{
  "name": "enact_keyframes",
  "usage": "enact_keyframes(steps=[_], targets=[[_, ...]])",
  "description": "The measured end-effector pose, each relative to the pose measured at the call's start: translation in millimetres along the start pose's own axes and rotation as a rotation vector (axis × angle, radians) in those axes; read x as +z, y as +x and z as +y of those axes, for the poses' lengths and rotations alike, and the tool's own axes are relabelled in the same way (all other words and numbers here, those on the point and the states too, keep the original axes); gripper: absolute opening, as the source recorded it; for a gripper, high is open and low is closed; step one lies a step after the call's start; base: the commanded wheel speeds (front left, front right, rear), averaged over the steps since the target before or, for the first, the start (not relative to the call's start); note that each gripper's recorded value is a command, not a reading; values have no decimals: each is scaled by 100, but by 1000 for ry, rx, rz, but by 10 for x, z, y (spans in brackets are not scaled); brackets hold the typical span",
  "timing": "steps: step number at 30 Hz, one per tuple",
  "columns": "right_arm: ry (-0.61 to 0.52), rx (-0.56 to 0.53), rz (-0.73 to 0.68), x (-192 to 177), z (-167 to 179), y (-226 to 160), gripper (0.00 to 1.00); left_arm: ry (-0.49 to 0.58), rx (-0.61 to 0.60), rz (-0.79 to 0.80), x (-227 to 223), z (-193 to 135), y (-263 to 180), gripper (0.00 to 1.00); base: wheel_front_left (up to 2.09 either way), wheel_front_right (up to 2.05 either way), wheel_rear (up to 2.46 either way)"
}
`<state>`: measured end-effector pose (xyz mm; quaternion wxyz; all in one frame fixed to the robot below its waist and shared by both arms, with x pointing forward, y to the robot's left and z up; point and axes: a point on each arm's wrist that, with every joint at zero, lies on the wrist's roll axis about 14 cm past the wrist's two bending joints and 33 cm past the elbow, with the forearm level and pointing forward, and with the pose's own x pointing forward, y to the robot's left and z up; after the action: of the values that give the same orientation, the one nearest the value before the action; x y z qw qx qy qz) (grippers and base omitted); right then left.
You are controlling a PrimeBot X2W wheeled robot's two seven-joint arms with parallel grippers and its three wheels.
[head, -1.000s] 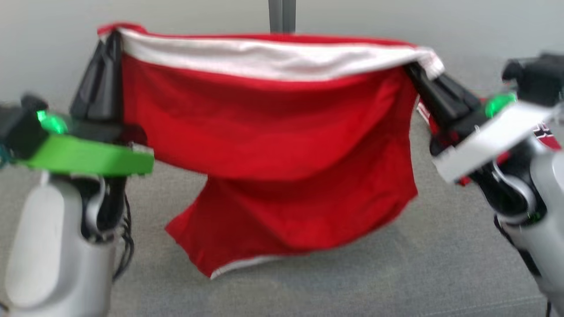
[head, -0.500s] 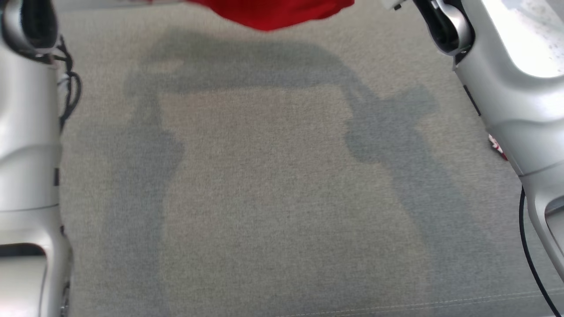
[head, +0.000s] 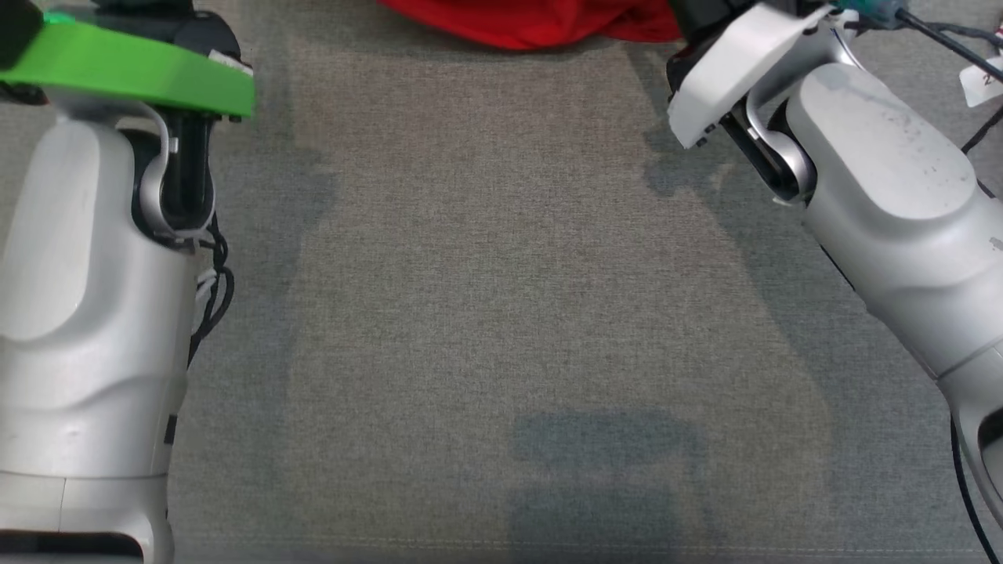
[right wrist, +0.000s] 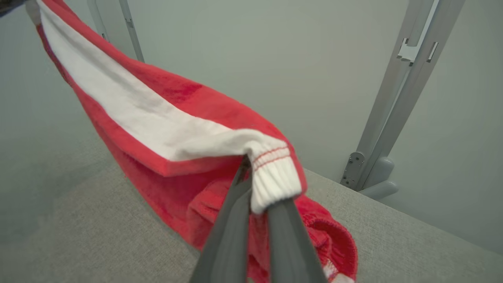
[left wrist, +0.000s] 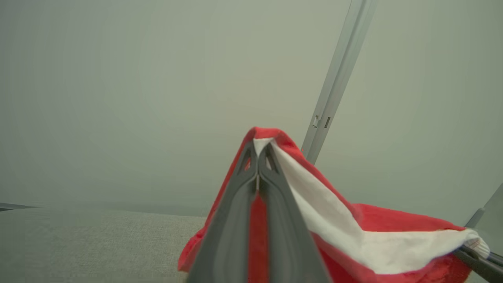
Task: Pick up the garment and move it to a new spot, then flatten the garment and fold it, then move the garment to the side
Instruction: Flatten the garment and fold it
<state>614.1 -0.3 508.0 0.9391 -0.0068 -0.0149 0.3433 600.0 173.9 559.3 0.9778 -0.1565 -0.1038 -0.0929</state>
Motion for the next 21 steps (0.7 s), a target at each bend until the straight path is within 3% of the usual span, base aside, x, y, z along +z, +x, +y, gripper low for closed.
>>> enact_keyframes(steps=[7,21], targets=[[59,60,-7,-134,207,-265,0,-52,15,5,-74,34,-462,0,0,0,0],[199,44,45,-341,747,-1395,0,-183,213,85,-224,108,-1843,0,0,0,0]])
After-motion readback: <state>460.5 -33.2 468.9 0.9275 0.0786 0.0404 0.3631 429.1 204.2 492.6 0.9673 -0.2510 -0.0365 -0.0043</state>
